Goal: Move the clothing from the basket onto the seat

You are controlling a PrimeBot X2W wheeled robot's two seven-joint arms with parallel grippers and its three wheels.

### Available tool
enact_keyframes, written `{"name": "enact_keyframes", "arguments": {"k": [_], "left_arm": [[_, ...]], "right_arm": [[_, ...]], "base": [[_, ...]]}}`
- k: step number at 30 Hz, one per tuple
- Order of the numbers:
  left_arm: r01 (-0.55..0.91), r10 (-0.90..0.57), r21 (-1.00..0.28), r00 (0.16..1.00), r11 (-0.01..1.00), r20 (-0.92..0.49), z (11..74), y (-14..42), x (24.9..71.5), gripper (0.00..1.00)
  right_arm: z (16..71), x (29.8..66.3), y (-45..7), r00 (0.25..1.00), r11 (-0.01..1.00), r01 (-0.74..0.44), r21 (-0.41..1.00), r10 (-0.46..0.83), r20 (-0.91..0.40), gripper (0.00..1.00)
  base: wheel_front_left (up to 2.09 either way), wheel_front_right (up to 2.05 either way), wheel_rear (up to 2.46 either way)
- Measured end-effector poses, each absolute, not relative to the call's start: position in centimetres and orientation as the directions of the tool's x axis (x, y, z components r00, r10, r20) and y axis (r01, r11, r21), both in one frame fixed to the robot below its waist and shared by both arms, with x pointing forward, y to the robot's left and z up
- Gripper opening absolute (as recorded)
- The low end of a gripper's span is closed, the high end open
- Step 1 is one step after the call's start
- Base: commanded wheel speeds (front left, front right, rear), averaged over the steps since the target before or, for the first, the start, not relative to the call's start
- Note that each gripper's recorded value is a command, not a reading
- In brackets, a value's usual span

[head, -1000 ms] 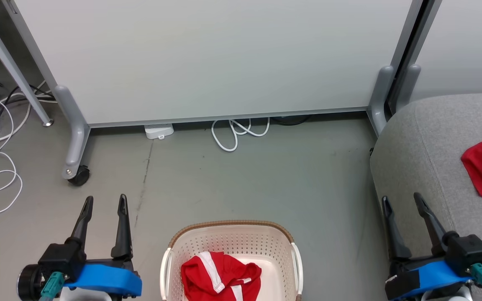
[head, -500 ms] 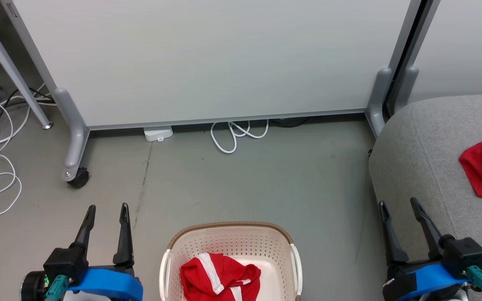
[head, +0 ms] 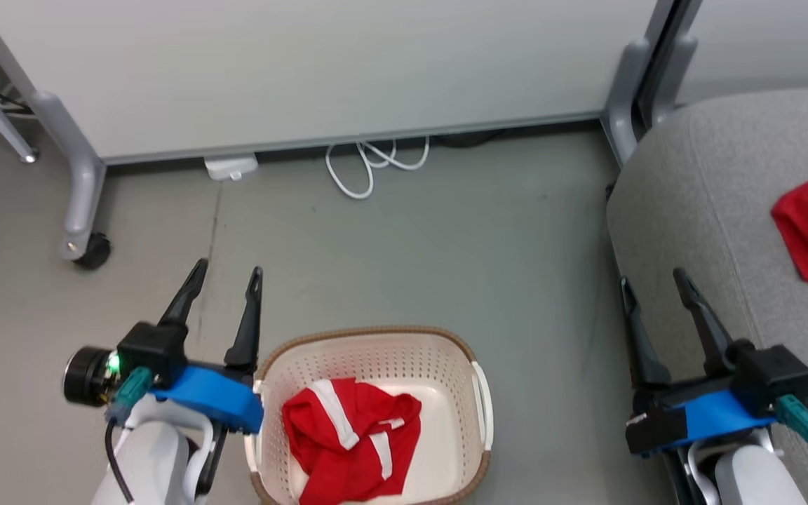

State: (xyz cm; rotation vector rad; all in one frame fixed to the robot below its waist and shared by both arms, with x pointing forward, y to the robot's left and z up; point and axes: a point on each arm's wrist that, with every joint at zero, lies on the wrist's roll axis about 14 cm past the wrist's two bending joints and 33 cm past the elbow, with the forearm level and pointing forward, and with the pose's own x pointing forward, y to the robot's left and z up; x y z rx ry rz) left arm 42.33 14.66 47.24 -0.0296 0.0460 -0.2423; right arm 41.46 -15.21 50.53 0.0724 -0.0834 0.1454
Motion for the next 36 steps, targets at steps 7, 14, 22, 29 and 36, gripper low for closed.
{"name": "enact_keyframes", "arguments": {"k": [7, 14, 22, 29, 36], "left_arm": [[0.395, -0.388, 0.007, 0.907, 0.919, -0.166, 43.0, 11.0, 45.9, 1.00], [0.538, -0.503, 0.021, 0.801, 0.843, -0.325, 36.5, 7.8, 48.1, 1.00], [0.653, -0.568, -0.016, 0.646, 0.757, -0.509, 28.0, 5.4, 47.7, 1.00], [0.764, -0.579, -0.035, 0.458, 0.644, -0.675, 20.5, 4.8, 44.7, 1.00], [0.853, -0.507, -0.073, 0.235, 0.516, -0.829, 13.5, 5.5, 41.1, 1.00]], "right_arm": [[49.7, 44.4, -16.0, 0.989, 0.990, -0.128, 0.057, 0.123, 0.083, 1.00], [47.6, 47.2, -16.9, 0.993, 0.993, -0.109, 0.045, 0.106, 0.055, 1.00], [44.2, 49.5, -18.0, 0.996, 0.996, -0.087, 0.022, 0.087, 0.001, 1.00], [41.4, 51.2, -18.7, 0.996, 0.997, -0.077, 0.004, 0.077, -0.035, 1.00], [38.1, 52.3, -19.1, 0.994, 0.997, -0.077, -0.012, 0.076, -0.080, 1.00]], "base": [[0.00, 0.00, 0.00], [0.00, 0.00, 0.00], [0.00, 0.00, 0.00], [0.00, 0.00, 0.00], [0.00, 0.00, 0.00]]}}
